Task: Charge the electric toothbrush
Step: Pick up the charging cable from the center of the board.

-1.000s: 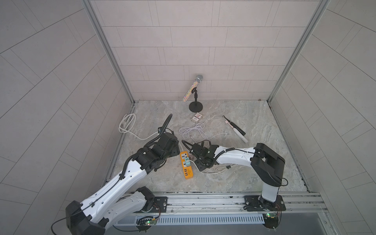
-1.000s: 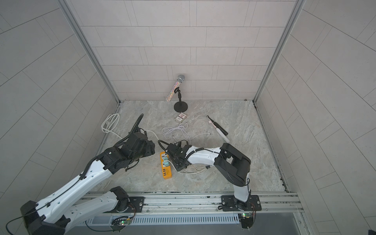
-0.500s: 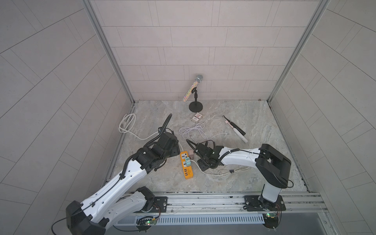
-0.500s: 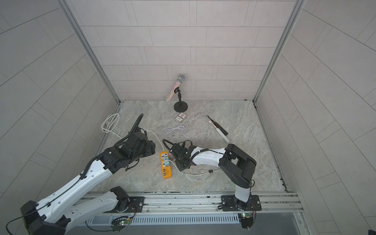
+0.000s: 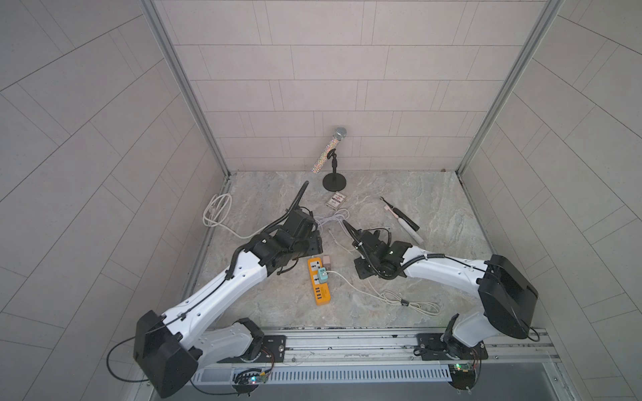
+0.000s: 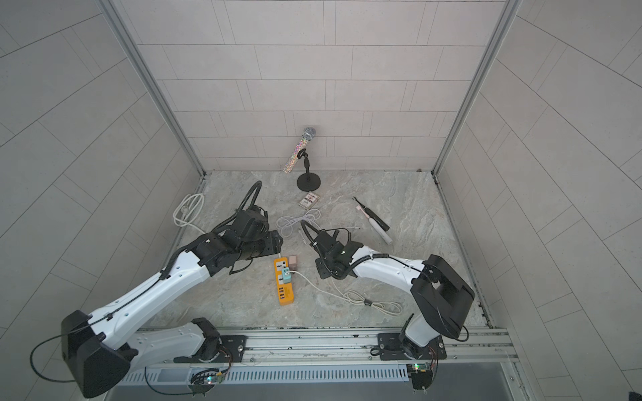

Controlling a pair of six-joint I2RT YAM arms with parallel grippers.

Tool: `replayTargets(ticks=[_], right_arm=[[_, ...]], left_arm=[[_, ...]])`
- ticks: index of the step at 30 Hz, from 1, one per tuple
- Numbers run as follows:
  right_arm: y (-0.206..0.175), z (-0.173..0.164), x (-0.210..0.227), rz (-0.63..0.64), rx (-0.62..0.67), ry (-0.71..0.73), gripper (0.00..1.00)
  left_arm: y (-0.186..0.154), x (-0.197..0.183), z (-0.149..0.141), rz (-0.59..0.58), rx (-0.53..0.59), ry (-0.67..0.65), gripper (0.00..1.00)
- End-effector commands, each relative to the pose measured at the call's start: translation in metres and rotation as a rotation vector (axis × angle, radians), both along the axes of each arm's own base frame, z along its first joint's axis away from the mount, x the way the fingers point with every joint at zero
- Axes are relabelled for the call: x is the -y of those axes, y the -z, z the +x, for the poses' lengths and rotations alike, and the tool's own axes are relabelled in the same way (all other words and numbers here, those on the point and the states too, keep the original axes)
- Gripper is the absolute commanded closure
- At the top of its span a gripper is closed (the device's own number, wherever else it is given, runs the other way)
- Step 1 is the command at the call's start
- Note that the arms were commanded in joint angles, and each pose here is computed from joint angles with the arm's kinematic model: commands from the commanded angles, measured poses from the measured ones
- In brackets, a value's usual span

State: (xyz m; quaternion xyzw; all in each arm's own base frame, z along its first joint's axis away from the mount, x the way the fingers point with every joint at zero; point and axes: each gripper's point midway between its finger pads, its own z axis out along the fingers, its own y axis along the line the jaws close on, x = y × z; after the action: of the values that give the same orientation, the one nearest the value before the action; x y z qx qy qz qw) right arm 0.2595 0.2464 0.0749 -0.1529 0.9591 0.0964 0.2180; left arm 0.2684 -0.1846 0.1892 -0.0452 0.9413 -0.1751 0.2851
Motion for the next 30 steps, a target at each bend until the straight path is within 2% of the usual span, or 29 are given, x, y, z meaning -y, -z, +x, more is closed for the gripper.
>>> replayTargets(ticks=[1,5,10,18,23,26,30], right_arm=[[-0.017,0.009,0.001,0.049,0.053,0.022,1.00],[-0.035,0.011,-0.003,0.129,0.090,0.014,1.00],[-0.056,0.008,-0.005,0.232,0.144,0.023,1.00],[-0.079,0.005,0.008,0.329,0.239,0.041,1.00],[-0.087,0.001,0.010,0.368,0.241,0.039,1.00],[-0.092,0.001,0.012,0.385,0.254,0.043,1.00],[-0.095,0.000,0.017,0.398,0.251,0.056,1.00]], left_arm=[[-0.004,0.019,0.010,-0.074,0.022,0.048,0.30],[0.008,0.056,0.019,-0.224,-0.047,0.091,0.33],[0.016,0.097,0.032,-0.348,-0.155,0.121,0.34],[0.007,0.162,0.046,-0.554,-0.105,0.213,0.38],[0.001,0.189,0.044,-0.616,-0.065,0.303,0.44],[0.022,0.188,0.042,-0.536,-0.113,0.293,0.50],[0.023,0.186,0.039,-0.560,-0.091,0.300,0.56]])
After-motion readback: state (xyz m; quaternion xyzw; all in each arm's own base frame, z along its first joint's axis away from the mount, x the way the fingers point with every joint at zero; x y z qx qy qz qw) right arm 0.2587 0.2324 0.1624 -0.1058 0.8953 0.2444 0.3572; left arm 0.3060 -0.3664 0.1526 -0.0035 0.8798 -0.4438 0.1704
